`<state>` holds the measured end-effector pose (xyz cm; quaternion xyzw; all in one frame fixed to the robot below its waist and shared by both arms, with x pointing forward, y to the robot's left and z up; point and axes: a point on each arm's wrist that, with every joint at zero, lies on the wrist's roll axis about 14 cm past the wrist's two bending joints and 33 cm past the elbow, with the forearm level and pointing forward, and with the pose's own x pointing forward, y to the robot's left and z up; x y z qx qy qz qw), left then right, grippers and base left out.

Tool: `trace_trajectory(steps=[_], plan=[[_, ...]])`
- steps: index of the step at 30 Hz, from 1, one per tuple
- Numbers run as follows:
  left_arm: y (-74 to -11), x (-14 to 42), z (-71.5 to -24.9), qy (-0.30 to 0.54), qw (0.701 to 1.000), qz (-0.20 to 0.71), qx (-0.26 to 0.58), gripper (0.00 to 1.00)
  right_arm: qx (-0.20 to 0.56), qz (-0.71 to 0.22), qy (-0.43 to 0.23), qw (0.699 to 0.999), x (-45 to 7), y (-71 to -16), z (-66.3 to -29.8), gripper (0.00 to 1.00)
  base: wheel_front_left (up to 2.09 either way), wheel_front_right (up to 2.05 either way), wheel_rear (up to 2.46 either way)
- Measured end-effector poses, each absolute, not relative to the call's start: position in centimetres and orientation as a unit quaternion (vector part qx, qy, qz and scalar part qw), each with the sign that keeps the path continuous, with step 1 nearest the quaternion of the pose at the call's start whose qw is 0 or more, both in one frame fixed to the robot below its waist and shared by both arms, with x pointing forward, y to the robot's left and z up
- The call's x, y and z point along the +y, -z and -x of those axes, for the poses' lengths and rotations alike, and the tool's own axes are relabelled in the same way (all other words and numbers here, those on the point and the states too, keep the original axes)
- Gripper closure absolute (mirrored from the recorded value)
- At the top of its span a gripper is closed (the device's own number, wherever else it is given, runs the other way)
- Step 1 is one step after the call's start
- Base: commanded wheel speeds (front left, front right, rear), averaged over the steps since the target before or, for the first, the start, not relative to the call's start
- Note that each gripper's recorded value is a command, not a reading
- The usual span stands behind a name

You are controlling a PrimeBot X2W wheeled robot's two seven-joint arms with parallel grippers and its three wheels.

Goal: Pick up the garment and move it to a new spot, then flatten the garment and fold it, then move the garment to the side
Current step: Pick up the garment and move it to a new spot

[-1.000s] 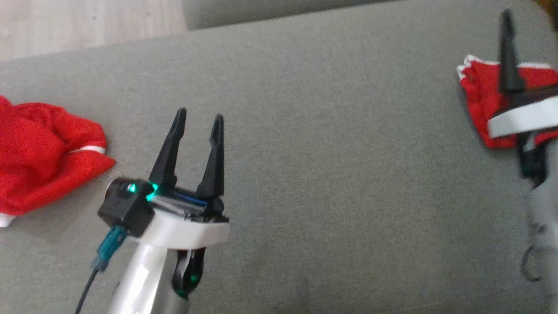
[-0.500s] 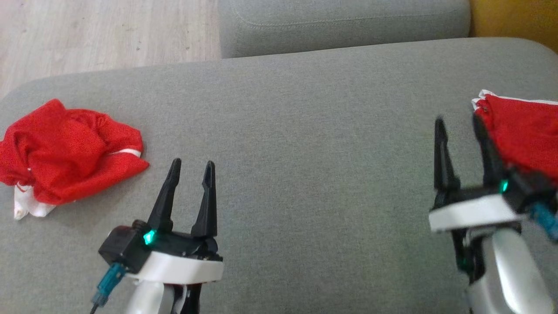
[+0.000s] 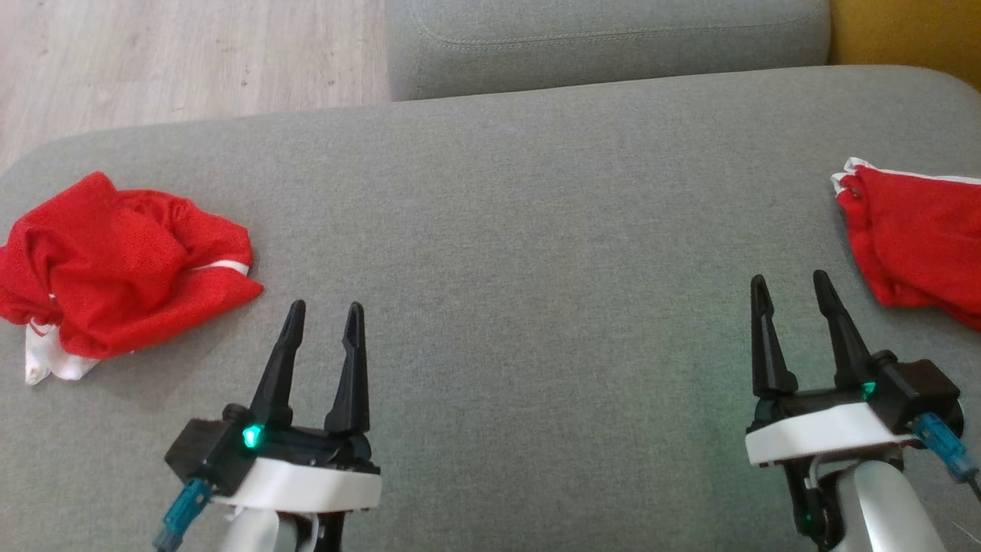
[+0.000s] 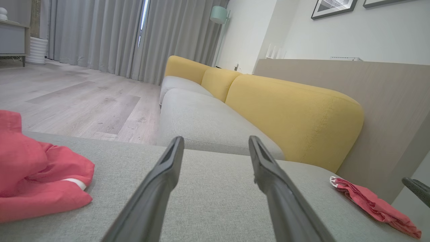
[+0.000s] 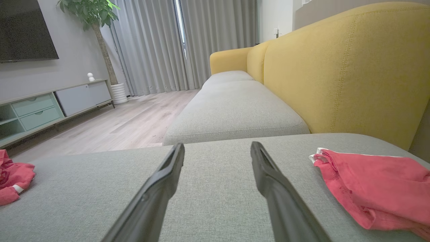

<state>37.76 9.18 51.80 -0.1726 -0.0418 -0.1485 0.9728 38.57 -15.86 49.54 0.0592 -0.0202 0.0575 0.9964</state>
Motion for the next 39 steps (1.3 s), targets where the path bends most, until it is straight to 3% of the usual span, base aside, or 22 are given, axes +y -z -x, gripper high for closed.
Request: trace_trajectory(steps=[28,39], plan=[[-51.9,9.5,-37.7,0.144,0.973,0.174,-0.043,0.0,-0.021,-0.063,-0.06,0.996,-15.6,-49.6,-38.7,0.0,0.0,0.0,0.0],[-52.2,13.0,-36.8,0.093,0.98,0.167,-0.055,0.0,-0.02,-0.07,-0.129,0.989,-10.9,-49.8,-39.3,0.0,0.0,0.0,0.0]])
